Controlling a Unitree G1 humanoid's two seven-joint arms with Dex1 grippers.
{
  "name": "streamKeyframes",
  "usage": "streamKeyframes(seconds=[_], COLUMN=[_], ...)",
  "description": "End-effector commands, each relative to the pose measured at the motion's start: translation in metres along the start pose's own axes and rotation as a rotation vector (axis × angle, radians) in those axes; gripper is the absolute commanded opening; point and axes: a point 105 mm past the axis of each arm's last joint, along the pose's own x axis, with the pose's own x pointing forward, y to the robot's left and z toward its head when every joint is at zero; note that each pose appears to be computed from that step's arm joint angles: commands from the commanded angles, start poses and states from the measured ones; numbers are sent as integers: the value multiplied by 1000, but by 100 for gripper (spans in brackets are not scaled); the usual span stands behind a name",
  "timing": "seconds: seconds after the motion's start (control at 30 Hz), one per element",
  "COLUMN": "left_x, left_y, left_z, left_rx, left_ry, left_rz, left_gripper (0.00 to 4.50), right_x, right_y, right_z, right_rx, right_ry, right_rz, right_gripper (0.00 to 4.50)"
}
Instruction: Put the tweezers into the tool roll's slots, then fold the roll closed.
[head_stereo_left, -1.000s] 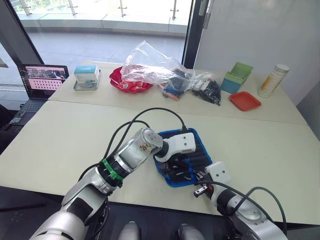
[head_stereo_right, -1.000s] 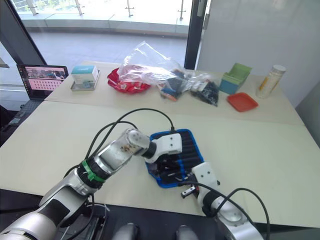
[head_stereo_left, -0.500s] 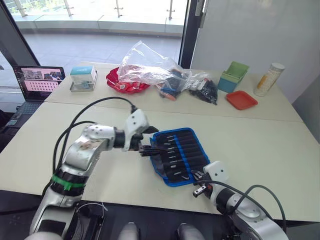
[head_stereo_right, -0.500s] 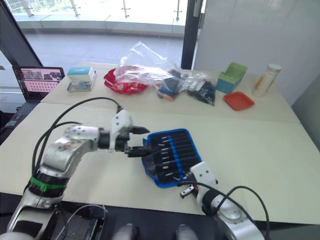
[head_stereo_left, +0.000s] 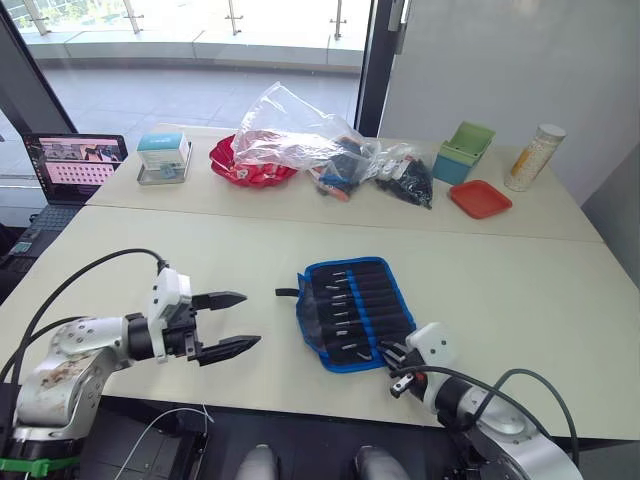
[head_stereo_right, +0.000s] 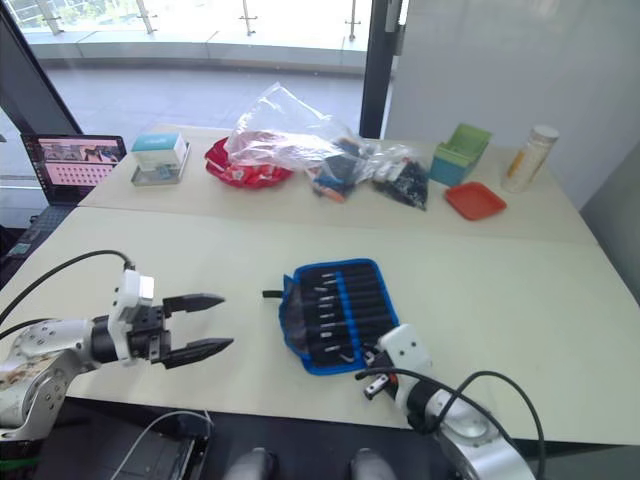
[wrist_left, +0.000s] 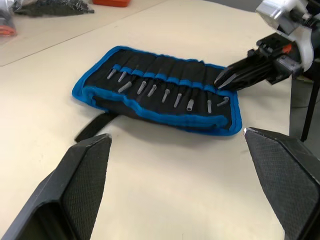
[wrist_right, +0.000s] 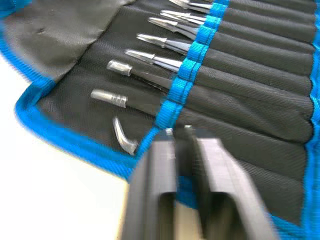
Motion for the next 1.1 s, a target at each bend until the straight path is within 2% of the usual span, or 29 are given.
streamKeyframes(seconds=[0.03,0.13,0.23,0.27,0.43,0.53,0.6,0.77,0.9,1.1], left_x=[-7,-7,-9,-9,-12,-15,-17,-14,-13,-12], left_y=[1,1,-4,-5,-4,-3,-4,-4,-4,-5], left_z=[11,10,10,10,14,13,11,12,11,10], left_rx=[72,75,74,73,67,65,59,66,53,49], left_ry=[-17,-15,-13,-13,-16,-3,5,11,20,32], left_rz=[25,46,50,52,74,81,81,80,74,59], left_gripper=[450,450,450,450,450,450,450,450,450,450], right_x=[-8,-7,2,4,25,40,45,52,52,53], right_y=[18,30,53,57,76,63,72,65,65,65], right_z=[43,63,78,79,58,50,43,46,50,46], right_rx=[-32,-83,-137,-149,-250,-326,-336,-349,-340,-352], right_ry=[-139,-166,-197,-195,-126,-124,-124,-156,-193,-182], right_rz=[121,203,298,311,313,145,150,69,52,76], right_gripper=[224,322,428,447,447,447,447,447,336,123])
